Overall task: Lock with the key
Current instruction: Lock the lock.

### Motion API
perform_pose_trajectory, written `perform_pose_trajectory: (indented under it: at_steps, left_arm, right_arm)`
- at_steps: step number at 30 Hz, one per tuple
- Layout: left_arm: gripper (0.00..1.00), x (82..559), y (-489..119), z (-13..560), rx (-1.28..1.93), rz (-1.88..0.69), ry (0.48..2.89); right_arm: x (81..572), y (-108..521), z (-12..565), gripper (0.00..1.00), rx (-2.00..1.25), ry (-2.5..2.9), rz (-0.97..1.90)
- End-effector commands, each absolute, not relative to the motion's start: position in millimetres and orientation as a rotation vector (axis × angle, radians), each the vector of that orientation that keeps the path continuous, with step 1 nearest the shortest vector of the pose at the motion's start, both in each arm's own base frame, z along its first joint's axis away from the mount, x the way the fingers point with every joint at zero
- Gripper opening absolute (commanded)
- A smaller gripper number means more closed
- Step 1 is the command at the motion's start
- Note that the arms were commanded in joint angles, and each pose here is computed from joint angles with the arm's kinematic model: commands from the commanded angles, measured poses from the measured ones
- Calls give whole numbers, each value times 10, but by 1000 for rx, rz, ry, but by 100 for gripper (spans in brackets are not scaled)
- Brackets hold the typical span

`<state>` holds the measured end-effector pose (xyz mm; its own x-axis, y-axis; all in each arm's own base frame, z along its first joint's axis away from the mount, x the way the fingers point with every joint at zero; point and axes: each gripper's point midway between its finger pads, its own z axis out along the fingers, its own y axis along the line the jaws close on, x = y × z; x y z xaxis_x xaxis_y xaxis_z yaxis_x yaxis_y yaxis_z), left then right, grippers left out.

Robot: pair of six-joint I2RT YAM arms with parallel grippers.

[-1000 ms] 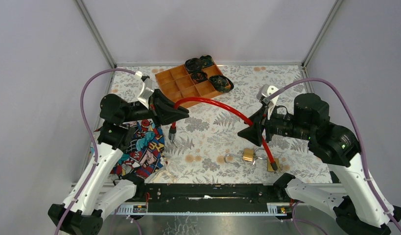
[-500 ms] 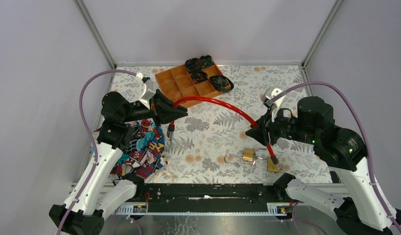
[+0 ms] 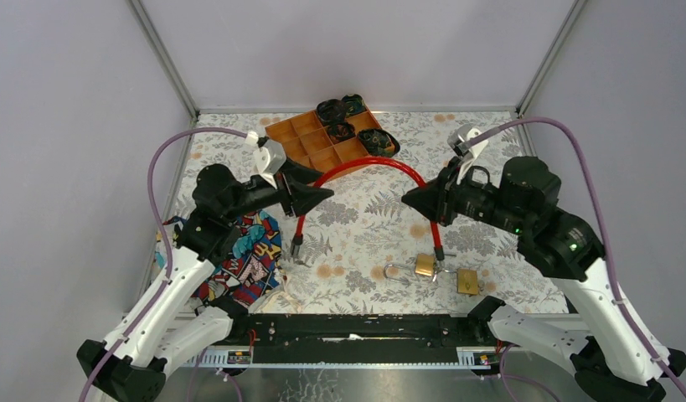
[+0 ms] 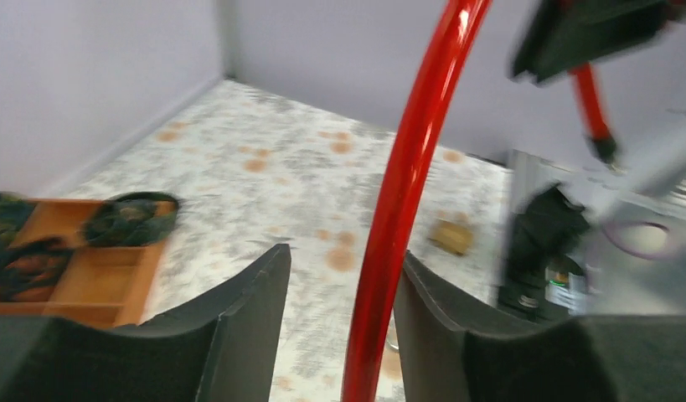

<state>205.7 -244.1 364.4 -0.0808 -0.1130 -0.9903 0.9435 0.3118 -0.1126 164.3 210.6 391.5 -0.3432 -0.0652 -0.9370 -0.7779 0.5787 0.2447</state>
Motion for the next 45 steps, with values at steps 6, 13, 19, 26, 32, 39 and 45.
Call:
perform_pose_trajectory:
  at_steps: [6, 13, 19, 26, 32, 39, 45]
  left_arm:
    - [68, 2889, -2114, 3255, 897, -464, 1326]
    - [81, 2969, -2132, 2866, 960, -434, 1383]
    - [88, 3090, -2205, 2730, 1009, -420, 1375]
    - [97, 3341, -2367, 2707, 1032, -426, 1346]
    - [82, 3559, -2271, 2787, 916, -347, 1379]
    - [67, 3403, -2365, 2748, 972, -406, 1392]
    - [40, 3463, -2366, 2842, 919, -373, 1390]
  right_arm:
    - [1956, 2381, 4136, 0, -286, 1636, 1143]
    - [2022, 2262, 4230, 0, -109, 1600, 1174]
    - [1996, 2195, 4323, 0, -56, 1590, 1187]
    - [1930, 2167, 4628, 0, -67, 1506, 1224]
    - [1844, 2161, 4755, 0, -104, 1488, 1241]
    - [1780, 2164, 4779, 0, -114, 1488, 1270]
    - [1747, 2190, 4793, 0, -130, 1493, 1291]
